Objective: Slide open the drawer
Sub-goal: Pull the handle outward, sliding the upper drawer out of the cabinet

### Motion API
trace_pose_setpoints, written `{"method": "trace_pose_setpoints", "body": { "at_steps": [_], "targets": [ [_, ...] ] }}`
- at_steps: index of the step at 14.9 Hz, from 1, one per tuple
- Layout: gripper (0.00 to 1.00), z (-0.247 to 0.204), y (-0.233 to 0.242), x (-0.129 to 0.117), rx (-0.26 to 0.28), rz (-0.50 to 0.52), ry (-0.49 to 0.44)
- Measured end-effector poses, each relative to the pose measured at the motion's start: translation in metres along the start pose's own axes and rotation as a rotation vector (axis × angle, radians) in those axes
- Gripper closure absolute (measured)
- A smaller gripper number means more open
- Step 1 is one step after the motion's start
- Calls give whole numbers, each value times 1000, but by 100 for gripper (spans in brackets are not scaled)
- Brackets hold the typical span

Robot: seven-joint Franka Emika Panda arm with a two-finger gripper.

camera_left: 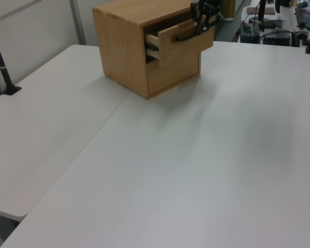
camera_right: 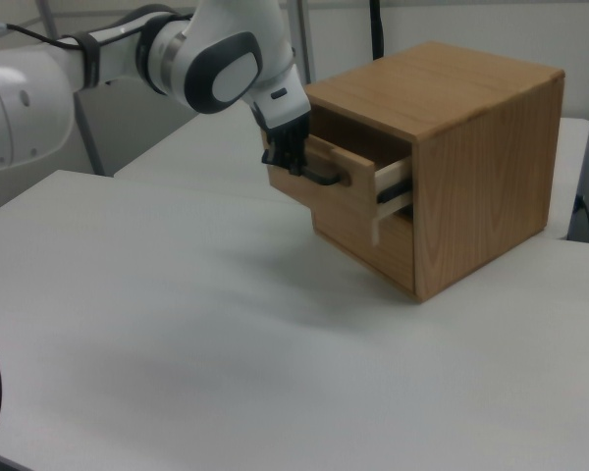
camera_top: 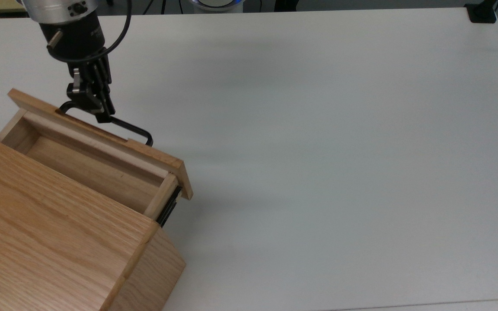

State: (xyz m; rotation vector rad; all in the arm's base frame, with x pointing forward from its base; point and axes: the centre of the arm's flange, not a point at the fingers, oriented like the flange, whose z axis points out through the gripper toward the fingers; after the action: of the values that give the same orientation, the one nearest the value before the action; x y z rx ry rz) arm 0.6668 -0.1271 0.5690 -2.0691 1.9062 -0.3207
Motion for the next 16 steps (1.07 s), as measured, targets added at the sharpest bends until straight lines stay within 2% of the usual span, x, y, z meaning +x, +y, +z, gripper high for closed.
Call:
{"method": "trace_pose_setpoints", "body": {
  "at_steps": [10, 16],
  "targets": [
    [83, -17, 30, -18, -143, -48, -72],
    [83, -24, 45, -22, -201, -90, -103]
  ]
}}
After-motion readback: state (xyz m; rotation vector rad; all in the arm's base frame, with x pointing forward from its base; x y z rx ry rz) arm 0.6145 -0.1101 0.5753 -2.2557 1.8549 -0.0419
